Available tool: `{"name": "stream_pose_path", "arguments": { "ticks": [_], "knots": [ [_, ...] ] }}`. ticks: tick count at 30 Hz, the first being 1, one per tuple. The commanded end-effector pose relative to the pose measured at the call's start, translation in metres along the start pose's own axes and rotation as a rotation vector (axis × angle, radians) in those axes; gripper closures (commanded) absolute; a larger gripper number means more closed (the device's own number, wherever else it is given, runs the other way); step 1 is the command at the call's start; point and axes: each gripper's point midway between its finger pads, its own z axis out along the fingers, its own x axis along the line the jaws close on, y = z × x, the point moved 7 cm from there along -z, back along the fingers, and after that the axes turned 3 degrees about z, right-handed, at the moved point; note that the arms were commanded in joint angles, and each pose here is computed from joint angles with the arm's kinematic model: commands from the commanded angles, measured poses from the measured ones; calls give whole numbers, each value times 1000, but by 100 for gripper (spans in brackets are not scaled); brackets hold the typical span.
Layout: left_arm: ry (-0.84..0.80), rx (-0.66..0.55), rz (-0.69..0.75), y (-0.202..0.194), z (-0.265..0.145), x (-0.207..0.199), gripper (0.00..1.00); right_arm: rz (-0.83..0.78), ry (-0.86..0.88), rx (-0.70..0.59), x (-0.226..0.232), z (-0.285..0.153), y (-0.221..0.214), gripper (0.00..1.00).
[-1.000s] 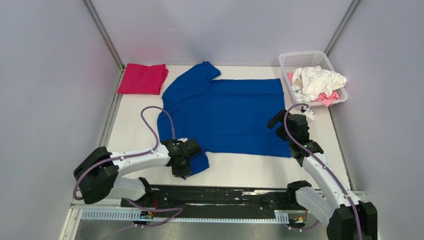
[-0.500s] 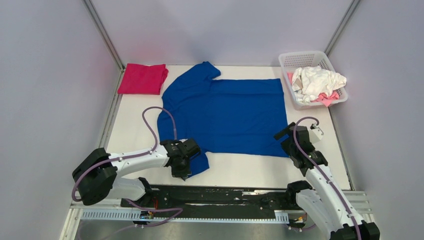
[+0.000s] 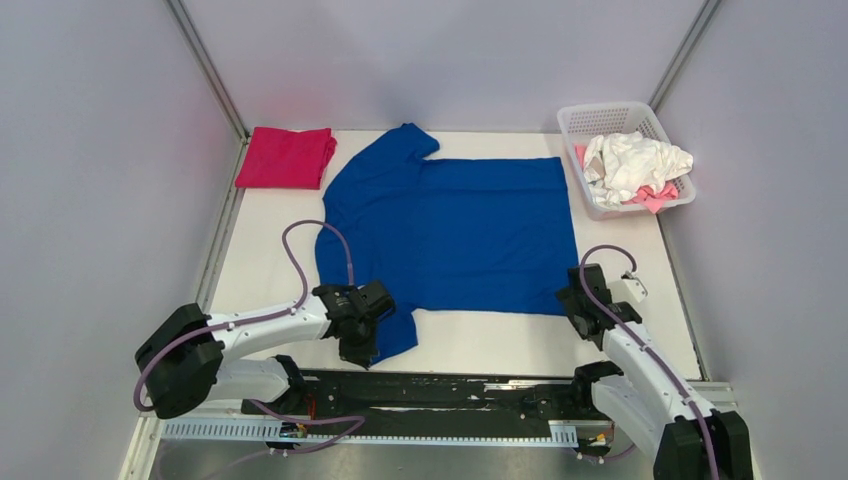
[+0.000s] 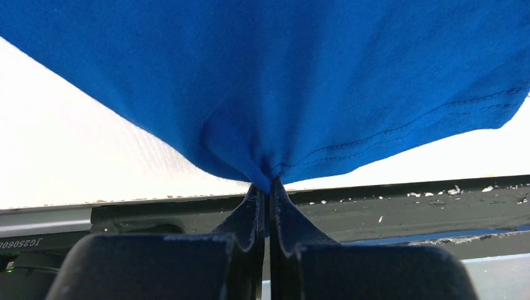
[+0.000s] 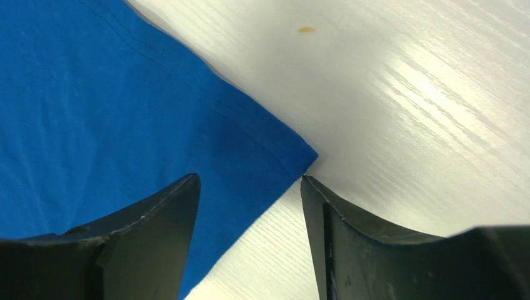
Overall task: Fold and stack the t-shirts
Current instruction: Grab the side of the flattened tshirt closest away from the robot with both arms
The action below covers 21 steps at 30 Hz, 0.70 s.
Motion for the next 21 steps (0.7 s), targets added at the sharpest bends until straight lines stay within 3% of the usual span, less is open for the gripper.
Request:
{"name": "stream_pose_path", "arguments": {
  "ticks": [1, 6, 15, 21],
  "knots": [
    [41, 26, 12, -9, 1, 12, 100, 30, -12, -10, 4, 11, -2, 39],
    [40, 28, 10, -10, -1, 12, 100, 3, -29, 15, 9, 18, -5, 53],
    [45, 50, -13, -15, -13, 13, 100, -86, 31, 78, 13, 11, -8, 100],
    [-3, 57, -21, -20, -19, 10, 100, -86, 80, 76, 11, -5, -4, 100]
  ]
}}
